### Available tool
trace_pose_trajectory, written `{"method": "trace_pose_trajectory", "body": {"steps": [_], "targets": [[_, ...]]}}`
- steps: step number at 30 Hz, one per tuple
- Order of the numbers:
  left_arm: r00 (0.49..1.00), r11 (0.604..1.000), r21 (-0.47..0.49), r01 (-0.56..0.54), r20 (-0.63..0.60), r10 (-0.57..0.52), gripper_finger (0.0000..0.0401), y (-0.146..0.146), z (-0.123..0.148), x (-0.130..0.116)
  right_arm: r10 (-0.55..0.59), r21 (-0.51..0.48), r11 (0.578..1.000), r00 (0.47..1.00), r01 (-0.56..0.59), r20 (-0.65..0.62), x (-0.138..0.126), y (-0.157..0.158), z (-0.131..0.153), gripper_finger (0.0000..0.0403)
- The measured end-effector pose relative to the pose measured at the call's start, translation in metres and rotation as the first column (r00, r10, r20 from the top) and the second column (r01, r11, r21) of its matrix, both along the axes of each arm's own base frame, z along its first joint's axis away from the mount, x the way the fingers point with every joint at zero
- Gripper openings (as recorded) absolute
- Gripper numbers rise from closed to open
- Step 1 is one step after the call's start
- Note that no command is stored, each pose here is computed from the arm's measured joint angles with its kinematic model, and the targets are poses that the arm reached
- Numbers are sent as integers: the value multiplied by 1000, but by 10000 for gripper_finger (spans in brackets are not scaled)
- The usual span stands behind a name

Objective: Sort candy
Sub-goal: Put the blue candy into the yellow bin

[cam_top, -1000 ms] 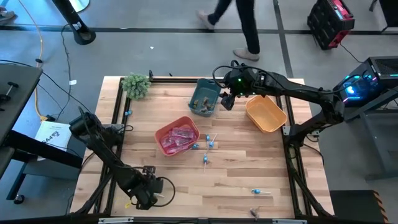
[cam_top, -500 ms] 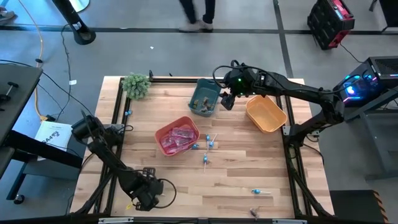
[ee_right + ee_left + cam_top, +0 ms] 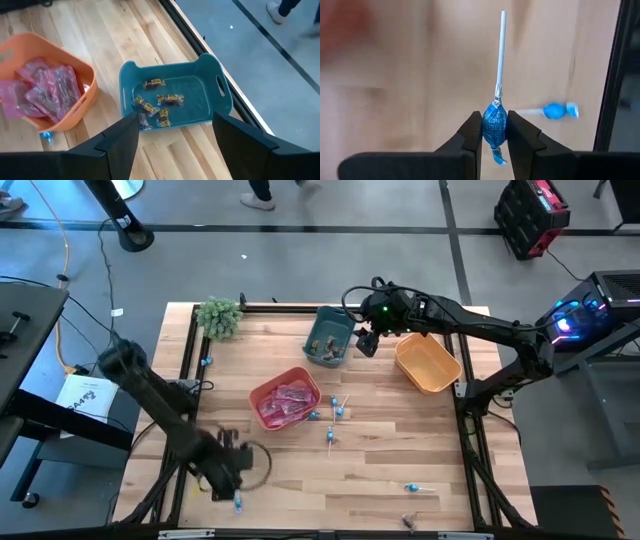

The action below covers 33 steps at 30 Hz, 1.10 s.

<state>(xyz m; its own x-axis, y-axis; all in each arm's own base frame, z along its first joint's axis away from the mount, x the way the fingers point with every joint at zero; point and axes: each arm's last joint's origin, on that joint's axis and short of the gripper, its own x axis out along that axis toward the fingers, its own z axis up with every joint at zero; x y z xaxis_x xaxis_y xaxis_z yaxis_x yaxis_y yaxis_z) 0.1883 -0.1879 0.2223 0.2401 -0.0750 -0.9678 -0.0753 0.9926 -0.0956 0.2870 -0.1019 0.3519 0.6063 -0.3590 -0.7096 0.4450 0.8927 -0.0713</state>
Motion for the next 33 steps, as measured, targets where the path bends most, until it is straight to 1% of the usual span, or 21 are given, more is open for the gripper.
{"method": "trace_pose_trajectory", "body": {"steps": [3,5,7,9,11,12,15,17,19,21,22,24,27,31,33], "targets": [[981,994,45,-101,168,92,51,33,33,-3,1,-13,1000,1000,-1,-17,-1,0,-1,247],[944,976,111,-190,295,150,52,60,51,-2,-13,-5,1000,1000,13,-16,-2,-2,-1,247],[895,941,186,-282,404,189,52,88,63,3,-28,7,1000,999,28,-19,-3,-3,-1,247],[852,895,256,-366,479,212,53,116,72,14,-47,18,999,999,47,-16,-4,-5,-2,247],[822,863,290,-413,526,217,53,142,77,30,-69,30,997,998,69,-8,-4,-7,-1,247],[810,856,296,-424,546,213,54,154,78,40,-79,36,996,997,79,-3,-5,-8,-1,247],[768,853,293,-433,614,179,58,187,77,71,-111,53,993,994,110,20,-5,-10,-1,247],[723,854,265,-448,669,172,62,205,74,91,-127,64,990,992,125,27,-5,-11,0,247],[647,868,197,-456,743,171,63,220,71,112,-127,64,990,992,125,27,-5,-11,0,247],[569,894,130,-428,808,155,63,231,67,132,-126,62,990,991,124,32,-6,-11,1,247],[540,906,105,-410,828,149,63,235,62,141,-127,60,990,991,124,37,-8,-10,3,247],[514,919,61,-390,843,162,63,238,50,155,-149,39,988,988,147,51,-12,-9,8,247],[511,919,24,-393,837,197,63,240,34,167,-185,25,983,978,184,94,-23,-6,20,247],[479,916,-5,-401,851,214,63,241,26,175,-225,18,974,965,225,131,-45,1,36,247],[463,915,-11,-403,860,214,63,242,24,177,-253,33,967,953,251,166,-56,5,44,247]]}}
